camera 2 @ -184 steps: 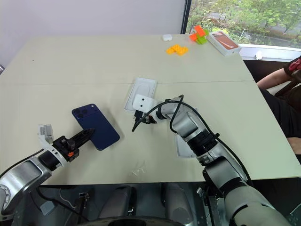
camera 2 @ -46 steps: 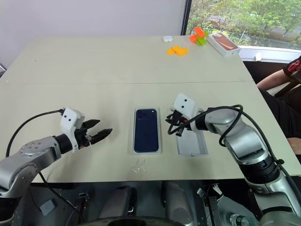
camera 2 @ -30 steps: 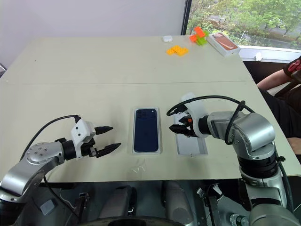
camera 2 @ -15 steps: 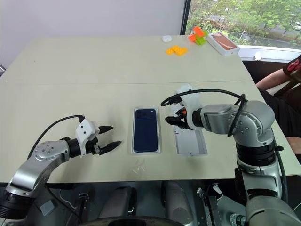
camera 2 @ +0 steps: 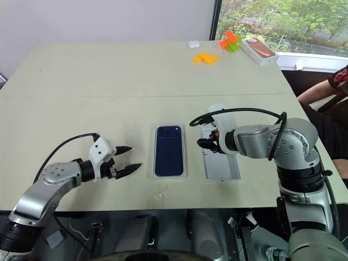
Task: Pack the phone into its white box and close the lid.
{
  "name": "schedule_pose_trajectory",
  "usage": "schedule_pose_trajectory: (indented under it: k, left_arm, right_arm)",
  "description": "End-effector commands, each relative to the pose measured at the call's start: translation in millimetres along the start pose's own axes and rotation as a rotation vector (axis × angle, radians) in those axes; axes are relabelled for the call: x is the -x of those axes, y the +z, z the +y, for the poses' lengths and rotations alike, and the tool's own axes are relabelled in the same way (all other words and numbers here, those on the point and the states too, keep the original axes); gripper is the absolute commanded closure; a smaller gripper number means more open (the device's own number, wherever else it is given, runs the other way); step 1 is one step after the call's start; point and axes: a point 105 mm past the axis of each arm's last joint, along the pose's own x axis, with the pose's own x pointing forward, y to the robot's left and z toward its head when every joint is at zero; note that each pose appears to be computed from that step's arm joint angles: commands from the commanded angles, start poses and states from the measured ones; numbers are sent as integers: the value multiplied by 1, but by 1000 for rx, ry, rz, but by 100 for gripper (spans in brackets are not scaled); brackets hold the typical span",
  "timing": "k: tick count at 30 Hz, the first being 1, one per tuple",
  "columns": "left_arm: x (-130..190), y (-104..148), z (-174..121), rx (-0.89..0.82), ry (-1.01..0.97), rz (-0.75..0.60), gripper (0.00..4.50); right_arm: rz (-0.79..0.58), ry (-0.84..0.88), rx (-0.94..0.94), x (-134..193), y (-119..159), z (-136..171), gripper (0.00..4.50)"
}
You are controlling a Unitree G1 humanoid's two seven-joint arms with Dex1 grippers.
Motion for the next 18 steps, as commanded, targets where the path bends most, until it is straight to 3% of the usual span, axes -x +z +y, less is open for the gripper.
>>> schedule_pose_trajectory:
  k: [1, 6, 9, 13, 18]
  left_arm:
    - [-1, 14, -6, -50, -28, -50, 69]
    - [-2, 15, -3, -43, -14, -56, 69]
    - [-2, 15, -3, -44, -10, -57, 69]
    - [0, 15, -1, -35, 5, -61, 69]
    - [4, 12, 7, -27, 46, -55, 69]
  right_arm:
    - [1, 32, -25, -1, -2, 8, 176]
    - [29, 52, -96, -11, -11, 17, 176]
    - [32, 55, -152, -15, -12, 20, 259]
    - [19, 56, -209, -11, -5, 23, 446]
    - [-31, 36, -288, 3, 13, 21, 446]
